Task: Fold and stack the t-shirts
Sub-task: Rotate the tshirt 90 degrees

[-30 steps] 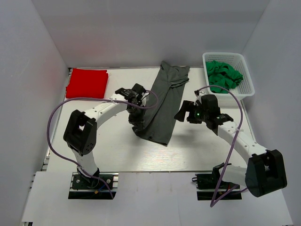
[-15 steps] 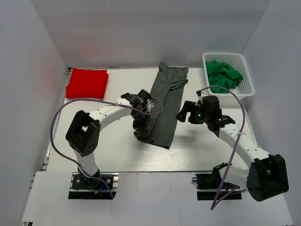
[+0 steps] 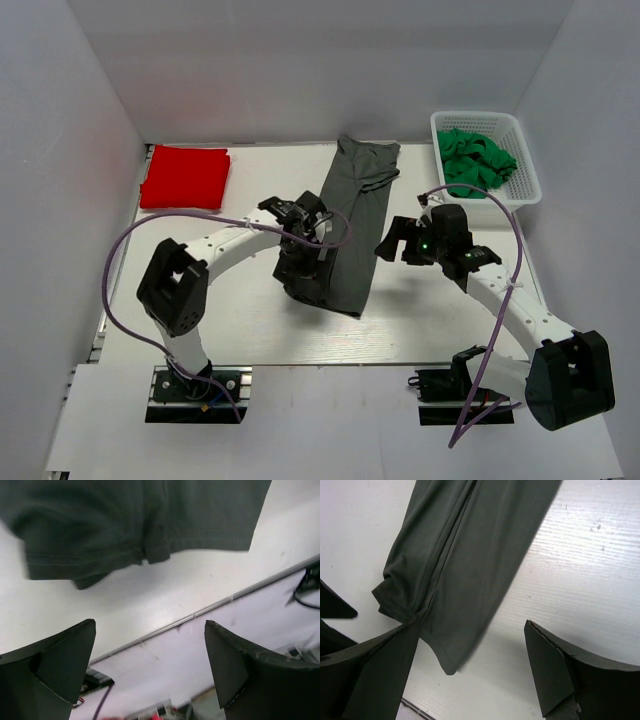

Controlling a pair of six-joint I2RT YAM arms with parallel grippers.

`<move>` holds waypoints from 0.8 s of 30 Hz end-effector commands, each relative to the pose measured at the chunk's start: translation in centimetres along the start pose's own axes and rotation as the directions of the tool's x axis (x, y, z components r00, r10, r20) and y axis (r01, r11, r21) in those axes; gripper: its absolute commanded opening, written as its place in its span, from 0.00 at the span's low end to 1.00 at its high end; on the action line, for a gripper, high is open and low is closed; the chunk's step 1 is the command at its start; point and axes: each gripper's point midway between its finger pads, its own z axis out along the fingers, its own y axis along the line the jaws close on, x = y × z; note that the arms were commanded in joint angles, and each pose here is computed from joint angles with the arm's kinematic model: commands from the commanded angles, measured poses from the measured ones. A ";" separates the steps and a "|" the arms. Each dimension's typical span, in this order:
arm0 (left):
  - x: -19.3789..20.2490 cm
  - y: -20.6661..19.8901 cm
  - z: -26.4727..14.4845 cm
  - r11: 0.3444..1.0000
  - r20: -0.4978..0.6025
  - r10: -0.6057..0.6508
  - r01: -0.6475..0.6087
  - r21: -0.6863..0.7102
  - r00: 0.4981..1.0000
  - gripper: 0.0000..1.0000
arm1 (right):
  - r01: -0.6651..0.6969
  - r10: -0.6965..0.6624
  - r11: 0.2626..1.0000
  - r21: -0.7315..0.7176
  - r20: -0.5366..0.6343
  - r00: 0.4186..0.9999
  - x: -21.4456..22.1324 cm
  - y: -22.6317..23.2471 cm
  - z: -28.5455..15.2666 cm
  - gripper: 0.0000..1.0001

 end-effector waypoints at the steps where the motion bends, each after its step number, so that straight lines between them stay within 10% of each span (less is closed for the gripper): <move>1: -3.2 0.8 -3.9 0.999 0.199 0.001 0.010 -0.054 0.980 1.00 | -0.002 0.000 1.000 -0.024 -0.056 0.998 1.3 0.5 -0.3 0.90; 11: -1.4 6.8 1.9 0.972 0.197 -0.228 0.235 -0.015 0.954 0.82 | -0.186 0.157 0.981 -0.055 -0.336 0.929 8.9 2.8 0.0 0.90; 24: -2.2 5.4 3.4 0.974 0.233 -0.214 0.189 0.125 0.949 0.56 | -0.244 0.248 0.966 0.080 -0.536 0.807 13.2 4.0 1.5 0.85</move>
